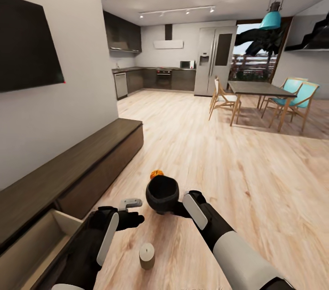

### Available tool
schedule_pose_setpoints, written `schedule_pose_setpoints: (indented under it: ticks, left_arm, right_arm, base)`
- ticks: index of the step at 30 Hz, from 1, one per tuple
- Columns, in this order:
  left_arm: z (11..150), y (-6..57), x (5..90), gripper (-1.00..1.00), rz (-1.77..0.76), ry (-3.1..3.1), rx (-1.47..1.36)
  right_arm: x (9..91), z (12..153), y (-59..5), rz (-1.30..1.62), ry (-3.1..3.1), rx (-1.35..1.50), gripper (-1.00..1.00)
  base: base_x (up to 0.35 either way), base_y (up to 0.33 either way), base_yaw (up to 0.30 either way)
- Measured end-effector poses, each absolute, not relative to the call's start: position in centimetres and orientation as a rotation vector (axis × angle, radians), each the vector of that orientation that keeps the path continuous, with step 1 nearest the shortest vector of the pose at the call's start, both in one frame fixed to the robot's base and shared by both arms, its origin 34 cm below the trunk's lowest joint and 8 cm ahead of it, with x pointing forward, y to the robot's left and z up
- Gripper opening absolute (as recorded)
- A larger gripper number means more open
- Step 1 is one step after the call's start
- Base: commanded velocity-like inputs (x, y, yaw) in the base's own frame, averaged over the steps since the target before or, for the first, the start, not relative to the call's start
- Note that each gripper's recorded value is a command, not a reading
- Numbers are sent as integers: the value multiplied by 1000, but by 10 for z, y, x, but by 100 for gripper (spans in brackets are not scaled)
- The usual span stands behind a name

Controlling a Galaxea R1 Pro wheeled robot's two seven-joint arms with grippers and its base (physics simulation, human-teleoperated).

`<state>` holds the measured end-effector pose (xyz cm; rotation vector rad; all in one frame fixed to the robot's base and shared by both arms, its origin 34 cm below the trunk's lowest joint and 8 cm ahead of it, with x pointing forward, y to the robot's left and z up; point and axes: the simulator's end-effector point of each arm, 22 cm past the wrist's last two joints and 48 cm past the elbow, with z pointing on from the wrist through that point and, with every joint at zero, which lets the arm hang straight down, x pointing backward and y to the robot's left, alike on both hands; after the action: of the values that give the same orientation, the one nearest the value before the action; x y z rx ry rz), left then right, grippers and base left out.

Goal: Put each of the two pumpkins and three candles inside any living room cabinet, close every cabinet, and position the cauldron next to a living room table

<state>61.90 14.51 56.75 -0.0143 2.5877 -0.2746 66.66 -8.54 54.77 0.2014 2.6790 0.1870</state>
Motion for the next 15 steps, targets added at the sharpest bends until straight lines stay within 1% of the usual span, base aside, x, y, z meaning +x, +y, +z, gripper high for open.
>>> schedule_pose_setpoints:
  ticks: [9, 11, 15]
  left_arm:
    - [548, 146, 615, 100, -272, 2586, -15]
    - [544, 146, 614, 100, -270, 2587, -16]
    - [531, 152, 611, 100, -241, 2596, -22]
  right_arm:
    - [663, 529, -86, 185, 2678, 200, 100]
    - [663, 527, -85, 189, 2673, 197, 100]
    - [673, 548, -73, 239, 2612, 164, 100]
  base:
    - [0, 0, -284]
    - [0, 0, -154]
    - [0, 0, -51]
